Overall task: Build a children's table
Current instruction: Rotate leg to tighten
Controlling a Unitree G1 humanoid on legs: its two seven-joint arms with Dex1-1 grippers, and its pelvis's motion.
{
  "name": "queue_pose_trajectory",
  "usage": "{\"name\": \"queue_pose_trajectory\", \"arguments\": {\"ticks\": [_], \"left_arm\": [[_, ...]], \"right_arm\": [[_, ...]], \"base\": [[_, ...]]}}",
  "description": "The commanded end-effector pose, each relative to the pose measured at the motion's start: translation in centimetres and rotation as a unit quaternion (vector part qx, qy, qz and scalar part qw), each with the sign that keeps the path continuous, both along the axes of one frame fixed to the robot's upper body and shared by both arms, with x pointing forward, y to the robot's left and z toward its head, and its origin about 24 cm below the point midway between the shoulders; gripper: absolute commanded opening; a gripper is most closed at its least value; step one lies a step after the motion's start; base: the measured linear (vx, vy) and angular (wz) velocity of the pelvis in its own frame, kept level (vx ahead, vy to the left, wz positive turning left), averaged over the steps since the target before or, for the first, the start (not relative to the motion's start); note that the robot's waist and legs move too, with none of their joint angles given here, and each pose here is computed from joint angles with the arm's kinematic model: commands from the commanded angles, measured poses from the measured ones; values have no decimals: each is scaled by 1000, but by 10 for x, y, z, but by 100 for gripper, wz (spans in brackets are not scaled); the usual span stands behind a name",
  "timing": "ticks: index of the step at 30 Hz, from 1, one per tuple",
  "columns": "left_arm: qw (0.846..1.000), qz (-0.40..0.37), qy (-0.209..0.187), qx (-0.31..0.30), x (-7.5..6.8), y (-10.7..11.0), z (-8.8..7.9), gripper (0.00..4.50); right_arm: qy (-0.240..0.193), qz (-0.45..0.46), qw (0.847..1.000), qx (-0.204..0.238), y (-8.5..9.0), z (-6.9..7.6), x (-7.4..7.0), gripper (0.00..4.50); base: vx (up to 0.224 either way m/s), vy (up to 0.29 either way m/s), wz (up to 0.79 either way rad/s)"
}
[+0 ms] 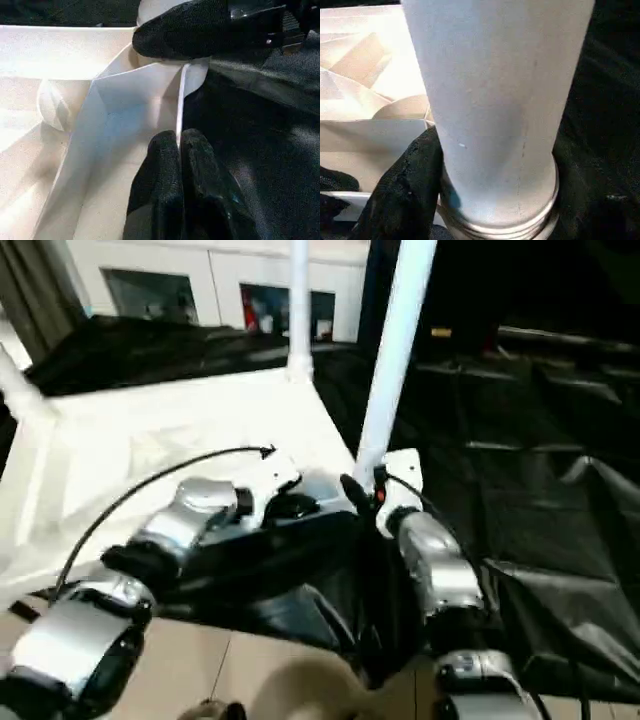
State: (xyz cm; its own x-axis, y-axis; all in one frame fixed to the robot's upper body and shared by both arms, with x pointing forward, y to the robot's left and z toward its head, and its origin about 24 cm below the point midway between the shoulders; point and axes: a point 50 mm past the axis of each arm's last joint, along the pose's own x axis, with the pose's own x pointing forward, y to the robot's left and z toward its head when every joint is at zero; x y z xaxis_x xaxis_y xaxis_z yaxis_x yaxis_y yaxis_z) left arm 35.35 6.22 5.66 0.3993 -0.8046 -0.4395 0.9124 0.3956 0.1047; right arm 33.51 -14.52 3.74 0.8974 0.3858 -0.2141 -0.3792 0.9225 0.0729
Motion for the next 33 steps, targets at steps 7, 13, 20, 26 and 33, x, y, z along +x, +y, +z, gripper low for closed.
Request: {"name": "queue_pose_trajectory", "arguments": {"ticks": [7,13,20,26,33], "left_arm": [[997,-78,11,-10,-6,5,5,0],[987,-156,27,17,-15,28,3,0],[975,-214,65,12,-22,50,10,0],[975,-213,65,13,-23,53,10,0],[980,-190,49,8,-20,48,10,0]], "right_arm": [[17,223,975,3,17,-3,-19,384],[29,328,944,-3,-5,9,-30,384],[54,392,918,-23,-23,18,-34,384],[56,398,915,-25,-20,17,-33,341],[58,398,915,-22,-15,10,-39,276]], "base": [[0,0,0],[8,-4,-1],[0,0,0],[0,0,0],[0,0,0]]}}
